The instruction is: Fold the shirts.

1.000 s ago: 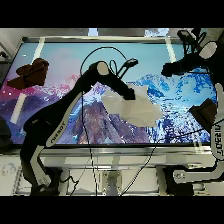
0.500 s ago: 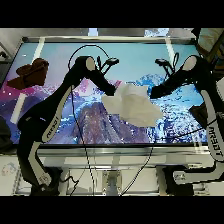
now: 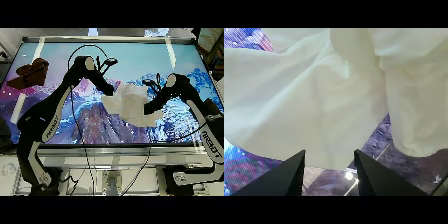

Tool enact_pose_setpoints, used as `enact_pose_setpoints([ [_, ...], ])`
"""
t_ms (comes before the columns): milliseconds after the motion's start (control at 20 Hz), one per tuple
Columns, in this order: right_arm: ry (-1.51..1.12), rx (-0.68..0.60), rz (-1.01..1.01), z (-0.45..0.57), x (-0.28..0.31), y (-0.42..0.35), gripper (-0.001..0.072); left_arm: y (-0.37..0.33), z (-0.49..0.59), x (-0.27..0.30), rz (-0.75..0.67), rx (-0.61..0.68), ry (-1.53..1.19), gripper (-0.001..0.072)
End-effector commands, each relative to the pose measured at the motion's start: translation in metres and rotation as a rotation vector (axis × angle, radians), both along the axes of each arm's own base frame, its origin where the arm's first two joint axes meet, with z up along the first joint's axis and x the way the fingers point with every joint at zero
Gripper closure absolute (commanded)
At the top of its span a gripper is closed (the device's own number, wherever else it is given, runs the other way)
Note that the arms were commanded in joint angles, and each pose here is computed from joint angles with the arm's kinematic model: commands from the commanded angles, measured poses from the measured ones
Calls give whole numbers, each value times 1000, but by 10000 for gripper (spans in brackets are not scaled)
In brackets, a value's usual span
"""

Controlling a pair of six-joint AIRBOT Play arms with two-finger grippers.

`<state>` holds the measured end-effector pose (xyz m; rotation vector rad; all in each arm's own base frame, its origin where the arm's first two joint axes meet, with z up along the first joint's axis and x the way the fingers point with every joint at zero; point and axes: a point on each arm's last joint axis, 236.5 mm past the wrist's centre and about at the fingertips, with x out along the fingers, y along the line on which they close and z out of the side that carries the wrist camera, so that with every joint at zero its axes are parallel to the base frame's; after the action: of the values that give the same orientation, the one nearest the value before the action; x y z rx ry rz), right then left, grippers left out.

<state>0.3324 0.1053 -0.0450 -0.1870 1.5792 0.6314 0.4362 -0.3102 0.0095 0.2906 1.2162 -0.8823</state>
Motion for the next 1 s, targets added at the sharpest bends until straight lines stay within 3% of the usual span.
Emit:
enact_pose_setpoints([
  [0,24,-6,-10,-24,-13,0,234,0,0,1,2,1,-2,339],
  [300,-44,100,-98,-33,3,25,241,0,-6,1,2,6,8,339],
  [500,59,155,-89,-25,-20,38,241,2,-13,-2,18,13,33,339],
  [750,160,127,29,-23,-55,53,241,2,-14,-1,19,13,33,339],
  [950,12,0,84,-39,-33,54,242,2,-14,-1,19,13,33,339],
])
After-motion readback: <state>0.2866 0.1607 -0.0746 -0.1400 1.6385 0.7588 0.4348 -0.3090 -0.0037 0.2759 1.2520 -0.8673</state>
